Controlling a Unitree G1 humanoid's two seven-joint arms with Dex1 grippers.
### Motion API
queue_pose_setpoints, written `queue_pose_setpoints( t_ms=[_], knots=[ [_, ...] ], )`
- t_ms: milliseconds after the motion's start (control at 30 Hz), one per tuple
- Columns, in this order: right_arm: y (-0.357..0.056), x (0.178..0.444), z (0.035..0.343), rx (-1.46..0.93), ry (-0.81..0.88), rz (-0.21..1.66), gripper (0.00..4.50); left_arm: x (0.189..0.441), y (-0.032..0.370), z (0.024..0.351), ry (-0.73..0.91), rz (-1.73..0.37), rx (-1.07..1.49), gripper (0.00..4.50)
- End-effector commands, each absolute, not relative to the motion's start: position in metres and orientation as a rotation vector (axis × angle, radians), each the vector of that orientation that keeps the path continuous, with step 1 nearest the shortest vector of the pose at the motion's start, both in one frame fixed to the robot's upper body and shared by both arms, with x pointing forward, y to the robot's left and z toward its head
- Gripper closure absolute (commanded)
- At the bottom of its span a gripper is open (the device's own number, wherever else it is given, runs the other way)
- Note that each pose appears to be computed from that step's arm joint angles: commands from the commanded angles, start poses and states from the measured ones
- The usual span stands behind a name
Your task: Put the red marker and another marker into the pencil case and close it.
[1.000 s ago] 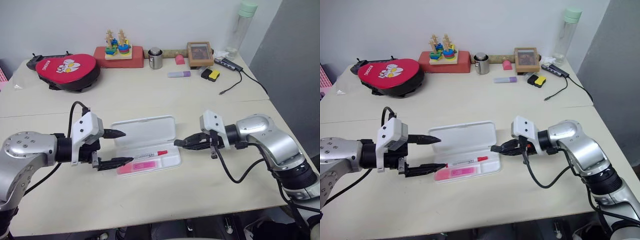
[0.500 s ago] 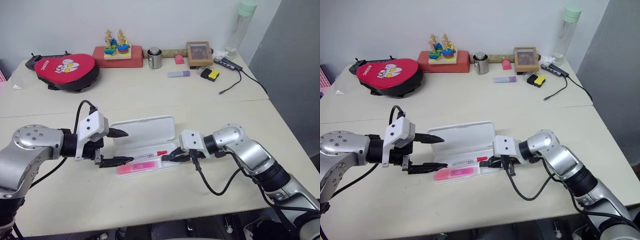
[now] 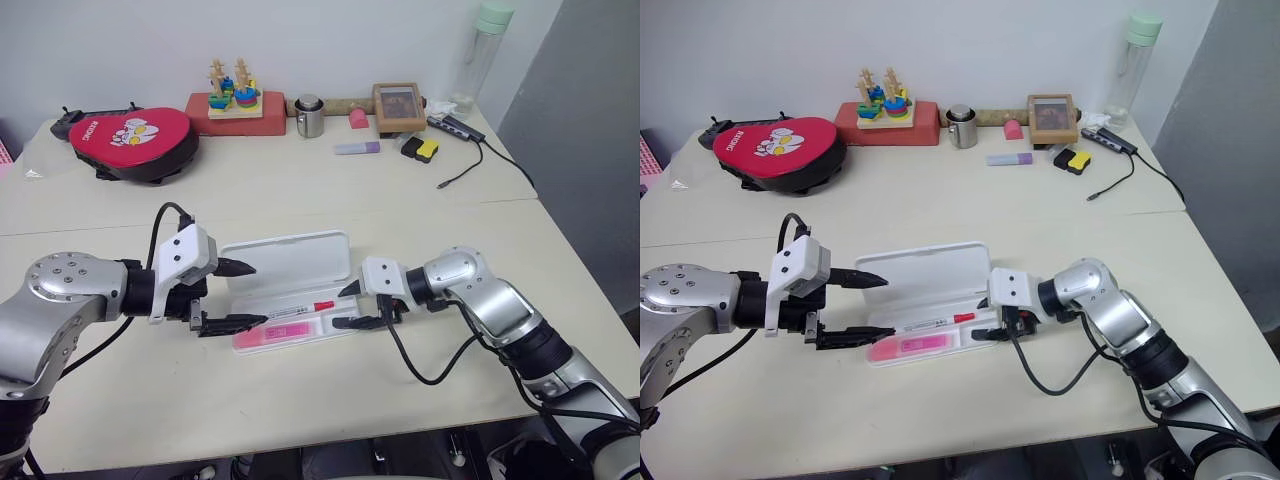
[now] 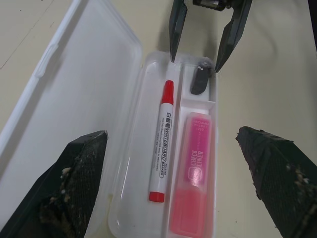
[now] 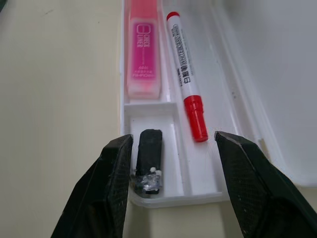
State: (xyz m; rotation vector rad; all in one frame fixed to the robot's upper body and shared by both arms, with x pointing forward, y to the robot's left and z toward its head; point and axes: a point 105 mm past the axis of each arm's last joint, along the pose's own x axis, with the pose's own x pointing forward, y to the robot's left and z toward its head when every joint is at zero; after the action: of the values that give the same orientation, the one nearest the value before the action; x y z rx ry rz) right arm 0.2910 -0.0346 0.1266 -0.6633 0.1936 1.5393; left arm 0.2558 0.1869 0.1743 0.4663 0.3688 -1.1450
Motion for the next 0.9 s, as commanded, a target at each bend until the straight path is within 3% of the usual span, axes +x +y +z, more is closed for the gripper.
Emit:
queue_pose_setpoints(
  t_ms=[33,233,333,600,900],
  knots=[
    [-0.038,0.288,0.167,-0.593,0.112,1.542,1.84,0.256,0.191,0.191,0.309,-1.109,0.467,0.0],
    [-0.057,0.297,0.18,-0.573,0.135,1.484,1.84,0.252,0.196,0.201,0.282,-1.064,0.385,0.0],
    [-0.078,0.314,0.18,-0.59,0.163,1.384,2.35,0.246,0.206,0.202,0.293,-1.001,0.378,0.0],
    [-0.095,0.343,0.175,-0.629,0.181,1.221,4.39,0.237,0.217,0.209,0.268,-0.92,0.351,0.0],
    [-0.083,0.368,0.171,-0.639,0.144,1.199,4.46,0.239,0.222,0.215,0.188,-0.794,0.284,0.0]
  ],
)
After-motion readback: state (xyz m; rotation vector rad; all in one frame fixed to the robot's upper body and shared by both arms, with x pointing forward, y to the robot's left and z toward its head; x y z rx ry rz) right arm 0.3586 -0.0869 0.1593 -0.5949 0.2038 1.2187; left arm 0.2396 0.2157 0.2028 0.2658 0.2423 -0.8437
